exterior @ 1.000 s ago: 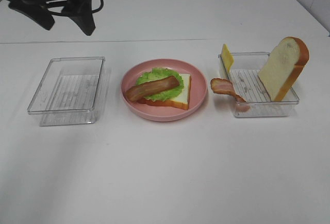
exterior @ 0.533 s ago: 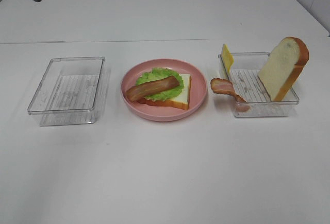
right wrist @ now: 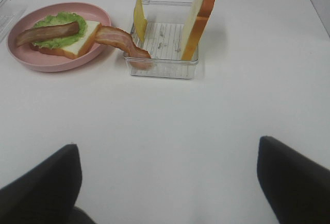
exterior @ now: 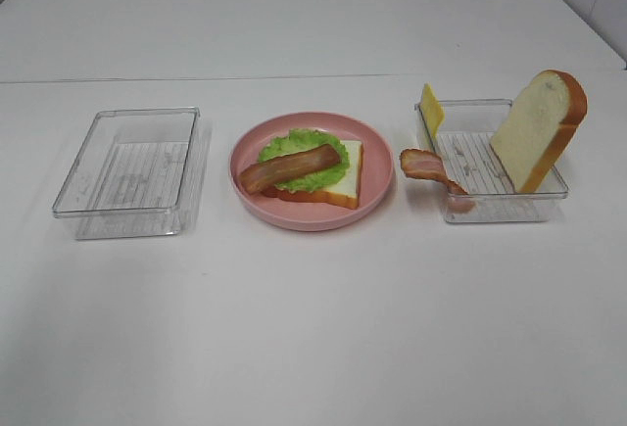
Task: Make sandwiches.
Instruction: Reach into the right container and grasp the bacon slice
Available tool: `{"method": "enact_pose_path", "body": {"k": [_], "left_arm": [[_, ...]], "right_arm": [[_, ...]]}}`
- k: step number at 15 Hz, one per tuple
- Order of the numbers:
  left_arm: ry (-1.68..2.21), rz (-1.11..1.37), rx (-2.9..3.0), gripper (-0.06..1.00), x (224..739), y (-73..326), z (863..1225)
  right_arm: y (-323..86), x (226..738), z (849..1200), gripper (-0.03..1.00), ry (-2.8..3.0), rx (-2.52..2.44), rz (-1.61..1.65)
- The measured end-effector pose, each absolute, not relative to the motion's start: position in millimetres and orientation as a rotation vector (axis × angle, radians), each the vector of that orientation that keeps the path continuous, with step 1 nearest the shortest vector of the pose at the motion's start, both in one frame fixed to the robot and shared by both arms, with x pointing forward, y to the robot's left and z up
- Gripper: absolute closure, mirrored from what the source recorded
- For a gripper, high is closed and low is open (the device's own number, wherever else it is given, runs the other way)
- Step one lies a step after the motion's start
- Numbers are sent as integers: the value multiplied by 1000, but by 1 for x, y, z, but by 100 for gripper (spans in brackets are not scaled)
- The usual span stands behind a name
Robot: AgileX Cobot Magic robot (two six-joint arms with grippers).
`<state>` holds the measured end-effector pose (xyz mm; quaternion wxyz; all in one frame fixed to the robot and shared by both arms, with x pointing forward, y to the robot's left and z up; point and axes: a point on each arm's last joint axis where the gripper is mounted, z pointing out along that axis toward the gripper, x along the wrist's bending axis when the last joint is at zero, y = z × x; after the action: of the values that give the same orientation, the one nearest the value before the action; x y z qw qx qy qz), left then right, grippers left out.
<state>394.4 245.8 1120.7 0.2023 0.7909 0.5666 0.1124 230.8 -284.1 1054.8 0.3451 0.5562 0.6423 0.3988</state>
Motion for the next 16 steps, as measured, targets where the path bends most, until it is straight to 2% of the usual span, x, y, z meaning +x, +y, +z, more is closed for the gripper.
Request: {"method": "enact_pose_path", "body": {"k": [9,13,16], "left_arm": [[1376,564,1937,13,263,288,1072],[1259,681,1784,13,230,299,1058],[1224,717,1736,13,227,300,1058]], "right_arm": [[-284,231,1055,10,1668,1444,1035],[-284,231,1055,10,1668,1444,1035],[-284,231,1055,10,1668,1444,1035]]}}
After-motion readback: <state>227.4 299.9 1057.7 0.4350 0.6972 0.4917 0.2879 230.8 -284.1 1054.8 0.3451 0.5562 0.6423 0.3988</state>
